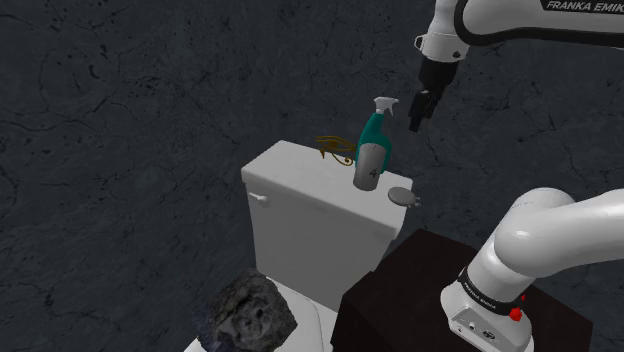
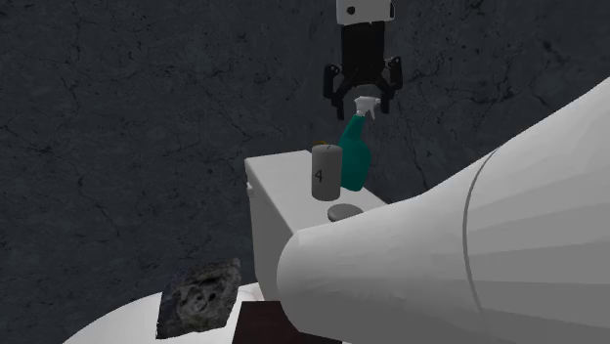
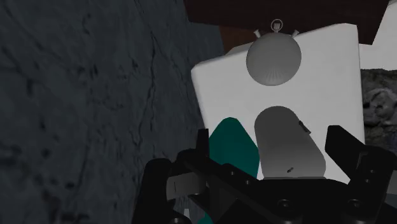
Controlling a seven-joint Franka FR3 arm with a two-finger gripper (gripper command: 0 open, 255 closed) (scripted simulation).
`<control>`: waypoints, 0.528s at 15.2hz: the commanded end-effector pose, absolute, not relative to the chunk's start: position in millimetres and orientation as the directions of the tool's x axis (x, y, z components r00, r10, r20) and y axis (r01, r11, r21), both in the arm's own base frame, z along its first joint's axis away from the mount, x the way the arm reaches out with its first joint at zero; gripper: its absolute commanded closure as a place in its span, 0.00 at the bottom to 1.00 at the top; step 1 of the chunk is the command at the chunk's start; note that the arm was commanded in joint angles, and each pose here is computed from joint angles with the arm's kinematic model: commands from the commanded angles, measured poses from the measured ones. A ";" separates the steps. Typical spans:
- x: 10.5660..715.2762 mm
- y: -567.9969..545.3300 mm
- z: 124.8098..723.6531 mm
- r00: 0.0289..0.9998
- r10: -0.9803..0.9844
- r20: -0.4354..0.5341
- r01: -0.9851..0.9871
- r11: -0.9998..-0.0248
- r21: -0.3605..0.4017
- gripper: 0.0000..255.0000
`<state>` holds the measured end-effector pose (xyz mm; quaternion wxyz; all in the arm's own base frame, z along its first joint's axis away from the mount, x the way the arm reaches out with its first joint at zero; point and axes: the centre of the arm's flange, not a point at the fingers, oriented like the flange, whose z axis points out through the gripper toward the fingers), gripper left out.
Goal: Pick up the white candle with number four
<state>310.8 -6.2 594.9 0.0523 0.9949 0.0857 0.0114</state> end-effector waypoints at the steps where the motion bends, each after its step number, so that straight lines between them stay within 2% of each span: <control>1: 310.8 -6.2 594.9 0.985 0.172 0.014 0.169 -0.980 0.106 0.00; 4: 320.1 21.7 567.9 0.998 -0.019 0.057 -0.025 -0.993 0.111 0.00; 8: 342.1 54.8 532.6 0.956 -0.269 0.115 -0.281 -0.954 0.105 0.00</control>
